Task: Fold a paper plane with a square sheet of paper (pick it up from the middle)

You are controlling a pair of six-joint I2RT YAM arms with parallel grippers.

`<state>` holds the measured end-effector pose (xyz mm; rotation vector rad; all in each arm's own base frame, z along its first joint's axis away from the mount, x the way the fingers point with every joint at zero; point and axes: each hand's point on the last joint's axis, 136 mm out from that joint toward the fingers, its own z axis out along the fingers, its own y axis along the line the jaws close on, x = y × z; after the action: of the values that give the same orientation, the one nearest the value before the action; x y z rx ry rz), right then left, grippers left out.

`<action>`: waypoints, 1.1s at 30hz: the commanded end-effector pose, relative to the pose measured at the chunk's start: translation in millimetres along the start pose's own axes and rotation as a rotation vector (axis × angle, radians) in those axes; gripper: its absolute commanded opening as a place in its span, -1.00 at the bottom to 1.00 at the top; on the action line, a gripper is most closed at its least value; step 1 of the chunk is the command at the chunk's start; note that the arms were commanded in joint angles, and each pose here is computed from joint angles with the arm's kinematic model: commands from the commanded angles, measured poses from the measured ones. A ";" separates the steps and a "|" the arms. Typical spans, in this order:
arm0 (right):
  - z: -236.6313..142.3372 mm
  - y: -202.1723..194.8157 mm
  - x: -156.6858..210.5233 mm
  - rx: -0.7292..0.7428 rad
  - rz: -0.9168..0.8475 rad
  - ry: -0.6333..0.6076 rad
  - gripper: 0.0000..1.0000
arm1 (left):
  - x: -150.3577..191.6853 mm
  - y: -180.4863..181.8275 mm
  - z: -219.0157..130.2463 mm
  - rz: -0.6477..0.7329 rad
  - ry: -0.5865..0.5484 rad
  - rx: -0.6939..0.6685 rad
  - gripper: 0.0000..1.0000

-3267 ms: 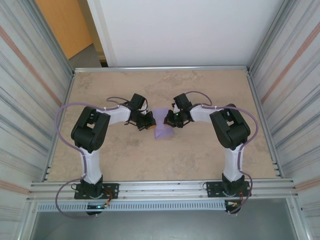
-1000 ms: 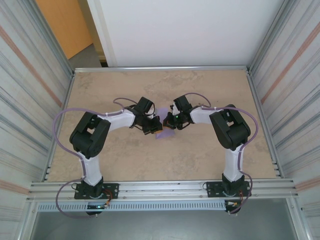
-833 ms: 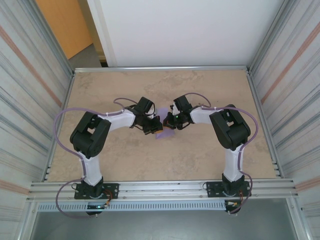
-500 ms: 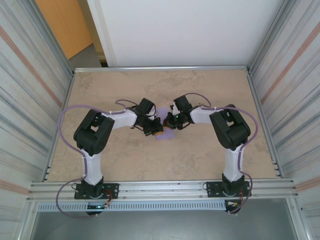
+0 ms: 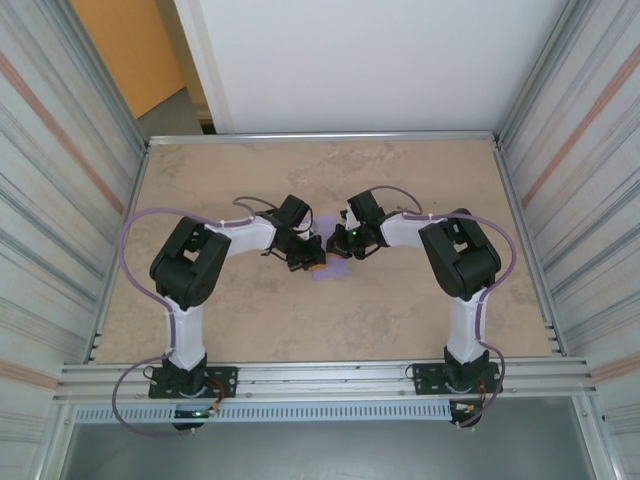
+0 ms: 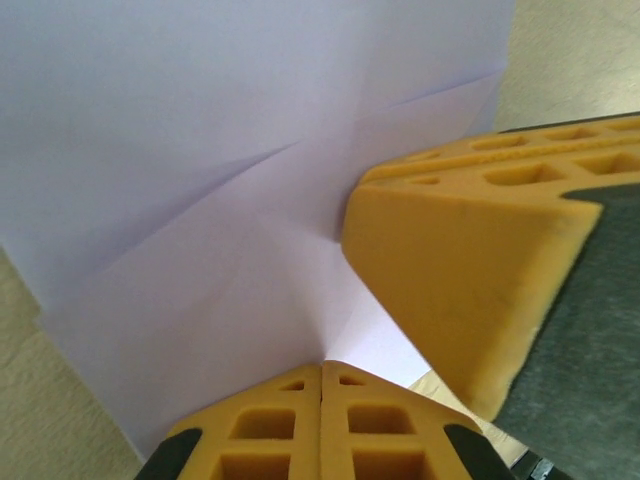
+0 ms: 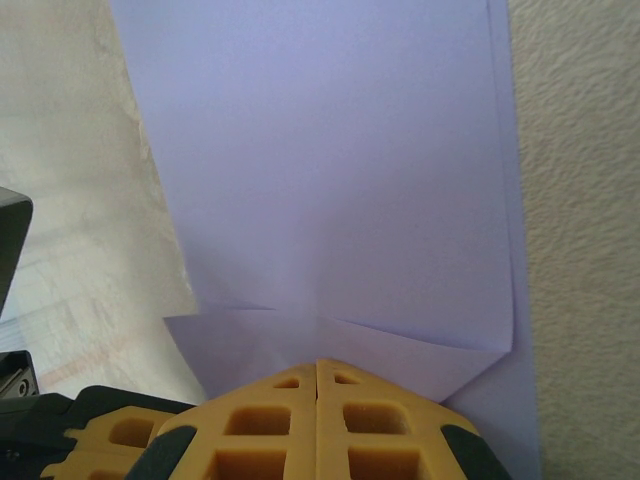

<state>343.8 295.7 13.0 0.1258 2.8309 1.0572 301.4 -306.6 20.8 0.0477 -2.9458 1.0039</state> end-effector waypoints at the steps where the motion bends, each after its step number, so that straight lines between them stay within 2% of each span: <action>1: 13.8 -77.0 31.4 0.250 0.142 0.082 -0.90 | 8.4 8.0 2.4 0.022 0.036 -0.053 -0.91; 21: 13.8 -82.6 30.5 0.270 0.154 0.084 -0.90 | 37.5 31.3 -9.9 0.107 0.122 -0.187 -0.92; 33: 13.5 -83.7 30.9 0.273 0.156 0.086 -0.90 | 66.9 49.6 -23.3 0.132 0.181 -0.265 -0.93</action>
<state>343.6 295.4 12.5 0.1321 2.8423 1.0557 267.5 -283.6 18.0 -0.2260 -2.9718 0.7757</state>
